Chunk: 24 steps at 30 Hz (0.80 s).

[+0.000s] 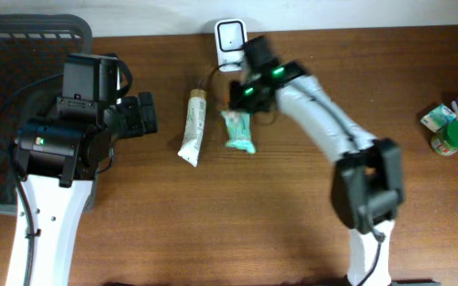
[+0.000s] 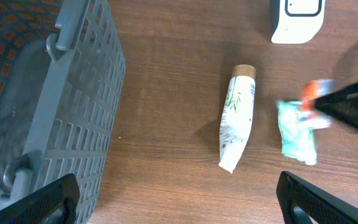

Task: Scan the item barcode
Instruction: 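Lift the orange packet and set it down to the right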

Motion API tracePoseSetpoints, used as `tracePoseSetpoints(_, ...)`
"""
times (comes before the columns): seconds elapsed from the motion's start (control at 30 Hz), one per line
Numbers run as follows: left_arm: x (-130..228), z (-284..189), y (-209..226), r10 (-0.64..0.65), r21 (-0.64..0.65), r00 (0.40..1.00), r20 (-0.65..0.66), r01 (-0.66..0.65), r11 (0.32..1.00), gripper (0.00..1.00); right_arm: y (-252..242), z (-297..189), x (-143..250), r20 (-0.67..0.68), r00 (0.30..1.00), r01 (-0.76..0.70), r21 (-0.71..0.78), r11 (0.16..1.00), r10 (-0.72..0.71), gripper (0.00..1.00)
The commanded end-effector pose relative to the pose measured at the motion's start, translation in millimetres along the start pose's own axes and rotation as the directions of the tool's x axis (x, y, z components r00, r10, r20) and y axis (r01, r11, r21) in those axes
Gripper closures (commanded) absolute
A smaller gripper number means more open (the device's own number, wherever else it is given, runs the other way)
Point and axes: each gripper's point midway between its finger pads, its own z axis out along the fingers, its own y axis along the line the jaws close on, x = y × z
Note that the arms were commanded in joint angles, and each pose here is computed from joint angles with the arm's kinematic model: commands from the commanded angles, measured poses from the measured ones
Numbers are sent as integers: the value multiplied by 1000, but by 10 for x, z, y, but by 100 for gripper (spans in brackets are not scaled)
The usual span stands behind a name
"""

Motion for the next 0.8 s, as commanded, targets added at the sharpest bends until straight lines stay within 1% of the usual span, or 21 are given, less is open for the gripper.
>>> tracePoseSetpoints(0.0,-9,1,35,12,-16,1000,4,-12,1000,1,174,-546,-33,-54,997,41,-309,950,-61,96)
tracePoseSetpoints(0.03,-8,1,34,12,-15,1000,4,-12,1000,1,67,-594,-13,-70,996,33,-314,949,-58,96)
tracePoseSetpoints(0.13,-9,1,35,12,-16,1000,4,-12,1000,1,-461,-686,106,-130,992,-29,-263,964,-6,96)
tracePoseSetpoints(0.17,-9,1,35,12,-16,1000,4,-12,1000,1,-556,-686,135,-140,990,-45,-257,965,9,96)
tracePoseSetpoints(0.23,-9,1,35,12,-16,1000,4,-12,1000,1,-771,-626,203,-155,987,-84,-244,966,46,96)
tracePoseSetpoints(0.33,-9,1,35,12,-16,1000,4,-12,1000,1,-941,-441,266,-142,988,-89,-244,966,56,96)
tracePoseSetpoints(0.47,-8,1,34,12,-15,1000,4,-12,1000,1,-881,-87,409,-135,988,-120,-317,941,81,96)
tracePoseSetpoints(0.53,-9,1,35,12,-16,1000,4,-12,1000,1,-838,82,489,-134,986,-140,-325,935,101,96)
tracePoseSetpoints(0.63,-9,1,35,12,-16,1000,4,-12,1000,1,-711,225,547,-122,990,-115,-344,932,78,96)
tracePoseSetpoints(0.77,-9,1,34,12,-15,1000,4,-12,1000,1,-394,343,592,-104,995,-42,-379,924,3,96)
